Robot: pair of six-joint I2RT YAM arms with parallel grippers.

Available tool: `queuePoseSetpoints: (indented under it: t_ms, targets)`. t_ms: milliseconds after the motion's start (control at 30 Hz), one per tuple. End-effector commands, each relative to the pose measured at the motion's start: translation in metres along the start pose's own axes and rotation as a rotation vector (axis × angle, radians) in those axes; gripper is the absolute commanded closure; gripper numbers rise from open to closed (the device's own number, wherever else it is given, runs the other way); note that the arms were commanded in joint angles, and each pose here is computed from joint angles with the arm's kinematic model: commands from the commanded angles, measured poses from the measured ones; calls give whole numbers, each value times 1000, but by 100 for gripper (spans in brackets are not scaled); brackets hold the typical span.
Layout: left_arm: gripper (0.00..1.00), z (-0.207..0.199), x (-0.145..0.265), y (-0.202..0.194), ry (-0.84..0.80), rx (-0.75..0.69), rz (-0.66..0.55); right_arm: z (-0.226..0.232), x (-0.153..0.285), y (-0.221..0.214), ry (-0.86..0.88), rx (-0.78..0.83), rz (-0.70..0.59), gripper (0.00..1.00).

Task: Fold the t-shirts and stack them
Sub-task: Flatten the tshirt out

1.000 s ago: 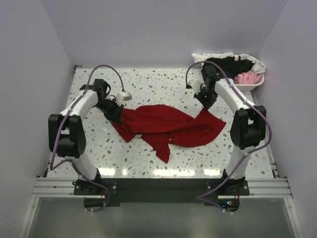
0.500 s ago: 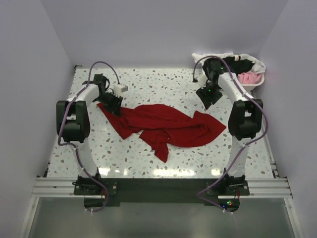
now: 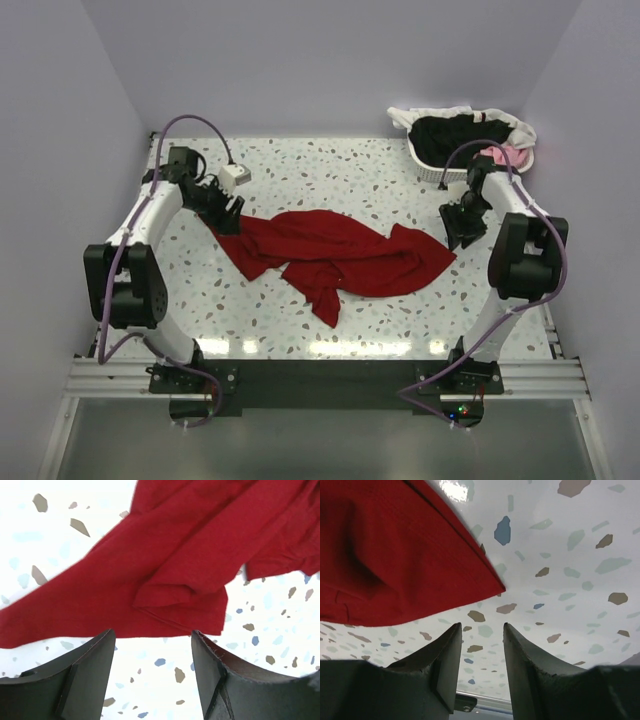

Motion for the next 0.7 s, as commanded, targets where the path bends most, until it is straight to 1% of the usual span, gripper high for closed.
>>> queuePoseSetpoints:
  t_ms: [0, 33, 267, 433, 467, 533, 633, 667]
  targets:
    - [33, -15, 12, 0, -20, -61, -32, -5, -7, 11, -71, -84, -63, 58]
    - [32, -22, 9, 4, -33, -87, -32, -5, -13, 11, -67, -91, -48, 58]
    - [27, -40, 10, -5, -17, -196, -8, -3, -38, 2, -53, -127, 4, 57]
    - [27, -52, 0, -10, 4, -286, 29, 0, -52, -5, -34, -138, 38, 58]
    - [27, -52, -1, -9, 22, -309, 24, 0, -56, -8, -32, -140, 48, 60]
    - [28, -57, -8, -14, 20, -360, 55, 0, -59, -9, -28, -139, 53, 65]
    - [31, -66, -17, -19, -8, -454, 71, 2, -63, -7, -11, -142, 56, 81]
    - [32, -66, -18, -18, 3, -479, 64, 2, -62, -5, -2, -143, 49, 94]
Point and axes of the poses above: each gripper's point midway between its finger pads, its own x axis back along the fingers, its own z axis along the line the jaws close on, y = z × x, the point moved 7 cm from there along x, back along the fingers, and after that the axes turned 5 degrees about -x, right-handed, at the moved point
